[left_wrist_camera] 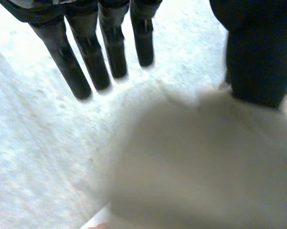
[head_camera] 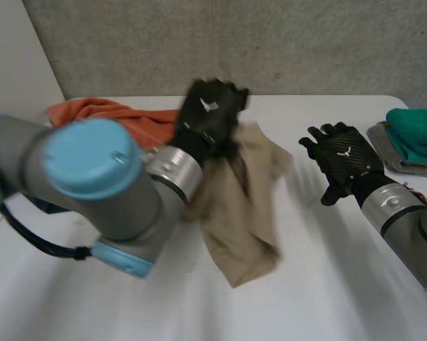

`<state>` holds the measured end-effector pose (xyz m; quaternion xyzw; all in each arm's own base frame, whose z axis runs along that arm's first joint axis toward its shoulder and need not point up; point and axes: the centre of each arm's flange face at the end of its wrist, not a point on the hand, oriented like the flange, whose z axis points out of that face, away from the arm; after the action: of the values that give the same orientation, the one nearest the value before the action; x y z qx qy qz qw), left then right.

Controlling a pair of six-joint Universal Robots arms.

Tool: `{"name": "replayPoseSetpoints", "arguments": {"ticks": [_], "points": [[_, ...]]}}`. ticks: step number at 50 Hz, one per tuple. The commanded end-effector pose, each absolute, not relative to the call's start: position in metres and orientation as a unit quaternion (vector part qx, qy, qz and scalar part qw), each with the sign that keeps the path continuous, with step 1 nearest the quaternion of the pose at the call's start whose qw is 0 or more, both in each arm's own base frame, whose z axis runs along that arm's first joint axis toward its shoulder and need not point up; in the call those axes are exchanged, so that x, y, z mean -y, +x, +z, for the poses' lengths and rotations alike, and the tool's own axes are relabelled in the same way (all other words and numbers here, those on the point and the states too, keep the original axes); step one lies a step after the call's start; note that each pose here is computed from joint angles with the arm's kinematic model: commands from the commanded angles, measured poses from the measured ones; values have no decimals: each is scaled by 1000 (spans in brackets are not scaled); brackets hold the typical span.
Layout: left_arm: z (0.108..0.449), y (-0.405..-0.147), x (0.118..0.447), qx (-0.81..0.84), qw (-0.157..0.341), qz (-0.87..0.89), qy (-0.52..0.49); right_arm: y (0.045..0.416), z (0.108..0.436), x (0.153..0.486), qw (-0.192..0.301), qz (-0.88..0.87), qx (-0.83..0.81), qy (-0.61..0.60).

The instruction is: Fold the laundry.

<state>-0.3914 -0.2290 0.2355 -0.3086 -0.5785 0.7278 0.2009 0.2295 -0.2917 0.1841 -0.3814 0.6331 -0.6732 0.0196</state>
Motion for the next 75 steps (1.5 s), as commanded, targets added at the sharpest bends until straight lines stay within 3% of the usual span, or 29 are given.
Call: {"name": "replayPoseSetpoints", "arguments": {"ticks": [1, 5, 10, 13, 22, 29, 43, 49, 57, 64, 70, 75], "points": [[209, -392, 225, 603, 202, 702, -321, 223, 188, 301, 7, -678, -639, -363], [222, -378, 229, 604, 190, 711, -307, 220, 192, 307, 3, -683, -637, -358], [245, -335, 256, 610, 149, 731, -267, 220, 193, 305, 11, -672, -647, -360], [250, -324, 262, 612, 137, 735, -259, 222, 193, 298, 29, -647, -667, -370], [231, -294, 277, 668, 85, 690, -266, 231, 204, 270, 101, -574, -715, -387], [219, -287, 273, 684, 65, 669, -284, 251, 214, 261, 150, -574, -717, -365], [205, -273, 276, 698, 29, 650, -301, 315, 231, 225, 154, -629, -648, -402], [202, -254, 288, 707, 11, 647, -285, 351, 218, 218, 173, -618, -632, -435], [203, -250, 284, 710, 11, 646, -282, 379, 182, 236, 135, -595, -639, -468], [207, -251, 285, 702, 21, 652, -287, 376, 188, 250, 82, -616, -636, -458], [214, -251, 294, 689, 24, 667, -283, 356, 262, 243, 91, -680, -596, -417], [220, -255, 302, 673, 24, 683, -283, 318, 289, 255, 51, -693, -602, -393]]}}
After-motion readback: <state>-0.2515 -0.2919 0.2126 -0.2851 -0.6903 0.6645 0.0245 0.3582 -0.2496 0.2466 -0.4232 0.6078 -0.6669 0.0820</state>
